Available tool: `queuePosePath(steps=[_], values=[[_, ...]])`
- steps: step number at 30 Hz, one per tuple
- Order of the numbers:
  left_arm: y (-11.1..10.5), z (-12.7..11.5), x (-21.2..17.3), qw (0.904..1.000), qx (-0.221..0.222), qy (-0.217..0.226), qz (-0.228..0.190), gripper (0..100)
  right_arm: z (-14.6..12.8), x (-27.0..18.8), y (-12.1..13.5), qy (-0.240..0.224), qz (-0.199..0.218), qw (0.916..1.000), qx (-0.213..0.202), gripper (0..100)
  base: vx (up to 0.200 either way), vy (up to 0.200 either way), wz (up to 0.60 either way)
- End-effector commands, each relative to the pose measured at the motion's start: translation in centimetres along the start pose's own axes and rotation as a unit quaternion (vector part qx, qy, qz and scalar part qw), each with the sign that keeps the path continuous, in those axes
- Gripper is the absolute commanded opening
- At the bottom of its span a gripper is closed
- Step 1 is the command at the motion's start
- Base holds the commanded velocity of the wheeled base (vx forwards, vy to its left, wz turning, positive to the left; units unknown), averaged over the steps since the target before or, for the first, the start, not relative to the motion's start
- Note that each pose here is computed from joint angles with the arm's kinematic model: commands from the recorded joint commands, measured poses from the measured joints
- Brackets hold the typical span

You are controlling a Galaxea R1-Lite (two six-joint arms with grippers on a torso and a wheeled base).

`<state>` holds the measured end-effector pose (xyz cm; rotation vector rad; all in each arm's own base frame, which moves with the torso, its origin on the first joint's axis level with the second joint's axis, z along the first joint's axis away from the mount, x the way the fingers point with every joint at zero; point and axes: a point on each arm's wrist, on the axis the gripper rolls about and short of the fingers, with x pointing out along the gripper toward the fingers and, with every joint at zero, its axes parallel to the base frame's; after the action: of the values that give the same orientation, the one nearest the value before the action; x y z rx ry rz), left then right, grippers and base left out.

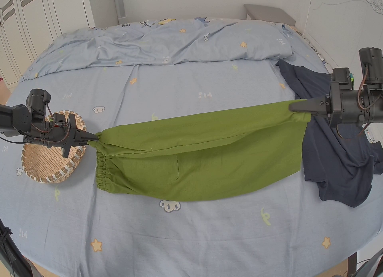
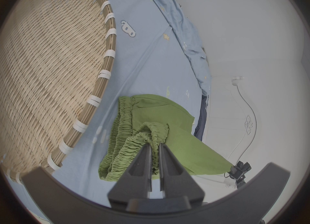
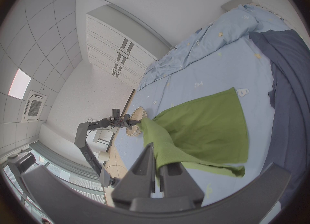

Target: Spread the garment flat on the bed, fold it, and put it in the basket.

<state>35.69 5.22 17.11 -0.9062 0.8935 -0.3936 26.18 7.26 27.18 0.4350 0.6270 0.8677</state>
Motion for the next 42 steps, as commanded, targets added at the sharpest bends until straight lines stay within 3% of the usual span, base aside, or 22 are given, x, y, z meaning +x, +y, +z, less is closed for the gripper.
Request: queuePosePath(steps=[1, 10, 19, 25, 42], values=[[-0.1, 0.1, -0.1, 1.0, 0.002, -0.003, -0.002, 0, 1.7, 3.0, -3.7, 0.006, -0.016, 0.9997, 0.02, 0, 0.0, 0.0, 0.0], [-0.1, 0.3, 0.1, 1.0, 0.006, -0.004, -0.003, 0, 2.3, 4.9, -7.7, 0.011, -0.035, 0.9985, 0.041, 0, 0.0, 0.0, 0.0], [-0.2, 0.6, 0.1, 0.9999, 0.011, -0.008, -0.005, 0, 3.3, 5.3, -10.6, -0.03, -0.039, 0.9986, 0.02, 0, 0.0, 0.0, 0.0], [0.0, 0.6, 0.2, 0.9999, 0.012, -0.006, -0.005, 0, 4.2, 6.0, -11.4, -0.055, -0.032, 0.9979, -0.002, 0, 0.0, 0.0, 0.0], [0.9, 1.2, 1.4, 0.9997, 0.019, -0.014, -0.009, 0, 5.2, 8.4, -14.7, -0.059, -0.041, 0.9974, -0.003, 0, 0.0, 0.0, 0.0]])
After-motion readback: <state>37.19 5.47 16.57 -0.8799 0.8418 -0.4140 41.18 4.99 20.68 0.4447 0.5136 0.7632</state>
